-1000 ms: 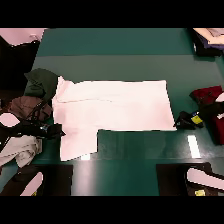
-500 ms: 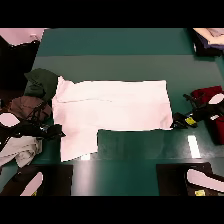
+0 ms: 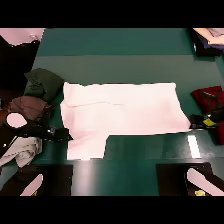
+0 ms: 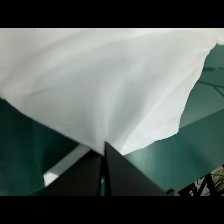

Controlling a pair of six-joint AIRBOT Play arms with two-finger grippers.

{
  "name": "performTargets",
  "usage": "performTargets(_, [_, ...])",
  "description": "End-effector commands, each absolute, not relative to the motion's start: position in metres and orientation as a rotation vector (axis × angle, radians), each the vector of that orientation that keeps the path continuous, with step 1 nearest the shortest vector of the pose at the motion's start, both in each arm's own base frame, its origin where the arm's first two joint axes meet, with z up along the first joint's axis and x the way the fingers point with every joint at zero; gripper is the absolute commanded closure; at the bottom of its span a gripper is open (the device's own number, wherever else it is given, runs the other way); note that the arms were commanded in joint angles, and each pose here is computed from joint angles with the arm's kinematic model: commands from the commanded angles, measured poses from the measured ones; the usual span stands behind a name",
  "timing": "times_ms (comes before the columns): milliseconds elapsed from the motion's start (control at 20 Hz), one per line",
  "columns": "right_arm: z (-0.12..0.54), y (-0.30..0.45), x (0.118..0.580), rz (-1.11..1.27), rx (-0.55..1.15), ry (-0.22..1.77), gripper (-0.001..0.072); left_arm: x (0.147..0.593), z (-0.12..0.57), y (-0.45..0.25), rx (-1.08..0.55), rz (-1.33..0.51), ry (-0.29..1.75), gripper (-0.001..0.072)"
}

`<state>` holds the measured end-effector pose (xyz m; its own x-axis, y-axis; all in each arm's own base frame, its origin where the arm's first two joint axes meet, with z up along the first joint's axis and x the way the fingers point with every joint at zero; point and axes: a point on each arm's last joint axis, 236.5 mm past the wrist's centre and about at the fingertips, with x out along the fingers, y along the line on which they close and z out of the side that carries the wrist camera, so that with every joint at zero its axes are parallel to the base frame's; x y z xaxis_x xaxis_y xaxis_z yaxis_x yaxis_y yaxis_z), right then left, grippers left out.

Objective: Fold the shirts.

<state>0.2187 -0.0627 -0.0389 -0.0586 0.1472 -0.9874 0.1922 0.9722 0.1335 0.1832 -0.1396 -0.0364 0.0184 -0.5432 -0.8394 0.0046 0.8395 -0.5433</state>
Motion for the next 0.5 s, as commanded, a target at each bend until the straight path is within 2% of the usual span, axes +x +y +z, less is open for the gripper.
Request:
performTargets(0, [-0.020,-0.081,0.202,-0.116,0.294,1.611,0.0692,0.172,-0.032,-0.161,-0.437,-0.510,1.529,0.0678])
performTargets(150, [-0.014,-0.067,0.213,-0.074,0.311,1.558,0.0692,0.195,-0.009,-0.165,-0.435,-0.530,1.441,0.0678])
performTargets(300, [-0.004,-0.046,0.238,-0.005,0.357,1.467,0.0693,0.252,0.051,-0.166,-0.385,-0.542,1.204,0.0678])
performTargets(450, [0.022,-0.048,0.268,-0.002,0.299,1.362,0.0693,0.301,0.101,-0.155,-0.329,-0.492,0.976,0.0678])
